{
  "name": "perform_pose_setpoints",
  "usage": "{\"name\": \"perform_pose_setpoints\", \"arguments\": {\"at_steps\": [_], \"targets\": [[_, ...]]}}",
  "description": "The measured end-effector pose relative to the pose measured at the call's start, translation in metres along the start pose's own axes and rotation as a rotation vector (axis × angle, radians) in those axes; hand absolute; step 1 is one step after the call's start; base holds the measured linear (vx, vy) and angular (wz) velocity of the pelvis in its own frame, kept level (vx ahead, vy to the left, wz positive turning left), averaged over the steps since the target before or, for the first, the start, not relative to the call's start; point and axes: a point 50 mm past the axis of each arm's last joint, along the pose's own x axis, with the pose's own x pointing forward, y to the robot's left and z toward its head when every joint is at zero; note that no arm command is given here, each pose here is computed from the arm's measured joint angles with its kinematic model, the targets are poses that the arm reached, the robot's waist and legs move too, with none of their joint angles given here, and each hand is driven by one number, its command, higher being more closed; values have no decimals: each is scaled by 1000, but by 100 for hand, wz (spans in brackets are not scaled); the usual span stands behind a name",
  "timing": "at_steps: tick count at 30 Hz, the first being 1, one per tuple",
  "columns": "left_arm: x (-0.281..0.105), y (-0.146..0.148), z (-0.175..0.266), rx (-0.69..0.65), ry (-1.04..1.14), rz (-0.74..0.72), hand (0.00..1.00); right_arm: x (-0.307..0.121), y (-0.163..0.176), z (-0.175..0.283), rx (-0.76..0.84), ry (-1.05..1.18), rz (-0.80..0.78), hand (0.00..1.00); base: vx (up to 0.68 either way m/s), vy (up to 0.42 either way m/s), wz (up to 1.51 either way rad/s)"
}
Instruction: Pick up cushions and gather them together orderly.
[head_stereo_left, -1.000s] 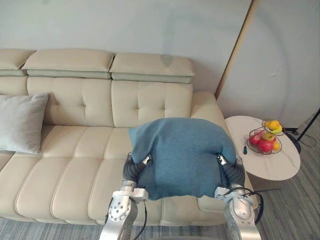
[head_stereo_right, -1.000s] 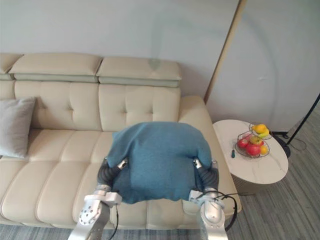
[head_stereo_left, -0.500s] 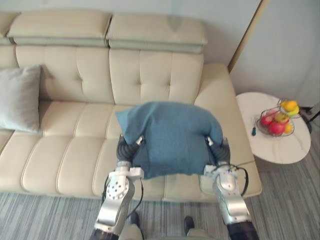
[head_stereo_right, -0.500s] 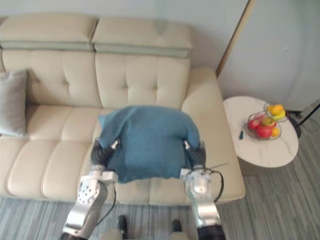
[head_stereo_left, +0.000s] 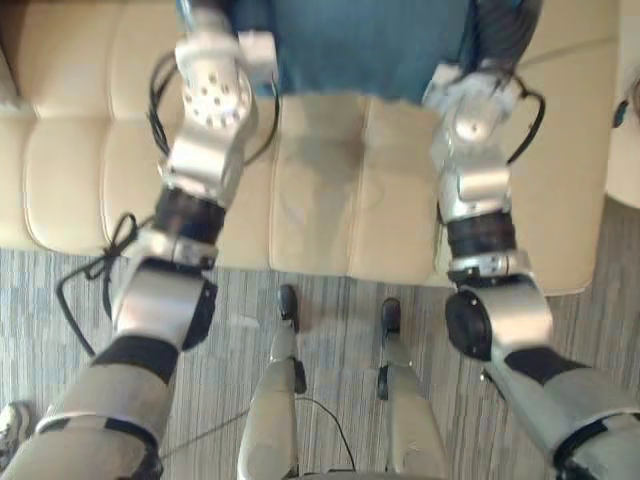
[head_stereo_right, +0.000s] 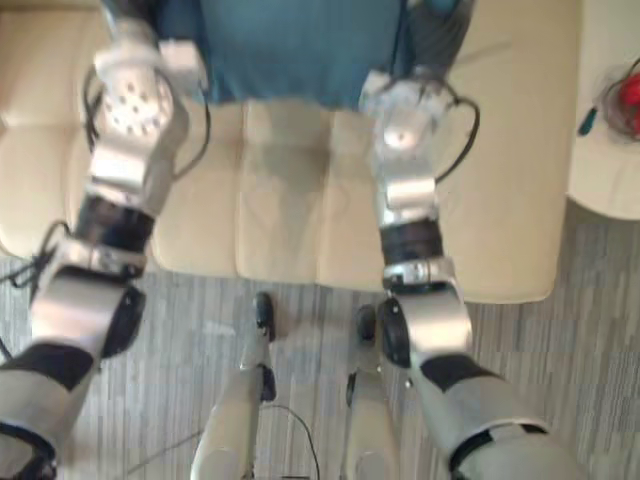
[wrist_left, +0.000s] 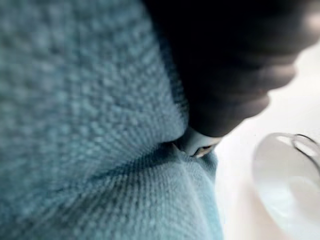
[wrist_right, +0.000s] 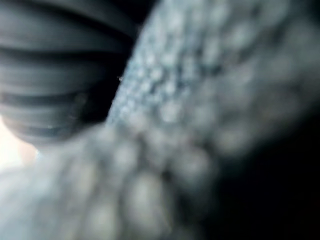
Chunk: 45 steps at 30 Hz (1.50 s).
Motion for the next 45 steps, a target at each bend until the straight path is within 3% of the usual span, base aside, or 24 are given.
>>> {"name": "perform_pose_setpoints", "arguments": {"at_steps": [7, 12, 17, 24, 31, 36, 40, 45], "targets": [[17, 9, 1, 53, 36, 90, 0, 16, 7, 17, -16, 6, -44, 0, 38, 24, 12], [12, 7, -18, 8, 143, 105, 0, 16, 1, 4, -33, 56, 1, 0, 38, 38, 0], [-26, 24, -78, -21, 365, 153, 0, -9, -7, -51, -130, 221, 125, 0, 18, 32, -17], [-56, 36, -109, -38, 466, 161, 0, -29, -14, -78, -178, 282, 208, 0, -20, 15, -13], [-66, 37, -110, -77, 460, 135, 0, -39, -37, -85, -148, 274, 176, 0, -41, 13, 9], [-80, 61, -97, -95, 347, 145, 0, -56, -61, -76, -104, 196, 176, 0, -33, -26, 8], [-124, 84, -98, -100, 323, 139, 0, -86, -111, -80, -107, 184, 128, 0, 9, -85, 11], [-219, 98, -127, -136, 549, 171, 0, -143, -166, -101, -209, 311, 135, 0, 24, -68, 13]]}}
